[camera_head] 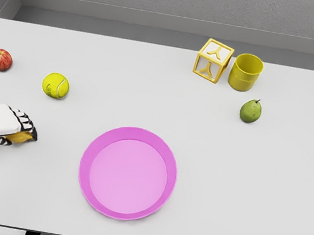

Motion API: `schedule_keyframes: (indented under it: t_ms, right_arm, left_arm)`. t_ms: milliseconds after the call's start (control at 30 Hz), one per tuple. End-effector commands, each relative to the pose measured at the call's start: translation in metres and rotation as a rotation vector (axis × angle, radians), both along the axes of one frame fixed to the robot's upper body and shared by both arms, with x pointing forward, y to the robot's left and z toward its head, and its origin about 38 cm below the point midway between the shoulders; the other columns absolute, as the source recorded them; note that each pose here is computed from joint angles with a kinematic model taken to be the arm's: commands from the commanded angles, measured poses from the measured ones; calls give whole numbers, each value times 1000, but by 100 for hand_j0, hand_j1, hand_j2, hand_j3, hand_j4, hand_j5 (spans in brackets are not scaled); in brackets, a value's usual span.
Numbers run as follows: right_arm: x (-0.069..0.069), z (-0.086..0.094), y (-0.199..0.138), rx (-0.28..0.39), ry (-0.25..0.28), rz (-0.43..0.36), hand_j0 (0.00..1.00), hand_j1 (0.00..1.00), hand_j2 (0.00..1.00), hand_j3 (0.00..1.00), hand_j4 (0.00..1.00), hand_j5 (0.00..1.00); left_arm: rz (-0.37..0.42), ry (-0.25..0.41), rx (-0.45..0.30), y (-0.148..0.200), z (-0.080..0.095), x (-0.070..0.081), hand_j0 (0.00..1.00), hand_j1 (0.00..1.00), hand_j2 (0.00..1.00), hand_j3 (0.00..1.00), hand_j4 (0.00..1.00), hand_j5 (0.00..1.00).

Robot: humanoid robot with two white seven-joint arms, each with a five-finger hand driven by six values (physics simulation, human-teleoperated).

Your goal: Put the lemon on the plate with left arm

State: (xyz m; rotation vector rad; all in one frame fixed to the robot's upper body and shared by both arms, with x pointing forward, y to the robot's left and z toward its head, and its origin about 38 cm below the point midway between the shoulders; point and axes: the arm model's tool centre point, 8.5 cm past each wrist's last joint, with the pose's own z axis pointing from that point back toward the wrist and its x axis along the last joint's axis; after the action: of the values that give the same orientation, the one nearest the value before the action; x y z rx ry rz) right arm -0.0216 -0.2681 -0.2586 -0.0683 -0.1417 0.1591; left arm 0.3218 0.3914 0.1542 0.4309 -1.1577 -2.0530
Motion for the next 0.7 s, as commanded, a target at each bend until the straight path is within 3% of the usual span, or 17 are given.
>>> schedule_keyframes:
  t_ms: [0,667]
  right_arm:
    - [-1,0,0,0,2,-1,100,100,100,100,100,100]
    - [0,0,0,0,-1,0,100,100,100,100,100,100]
  left_arm:
    - [-6,-4,-19,-3,3,0,54,54,54,54,54,54]
    - [-116,-66,-78,-39,30,-6,52,52,52,52,52,52]
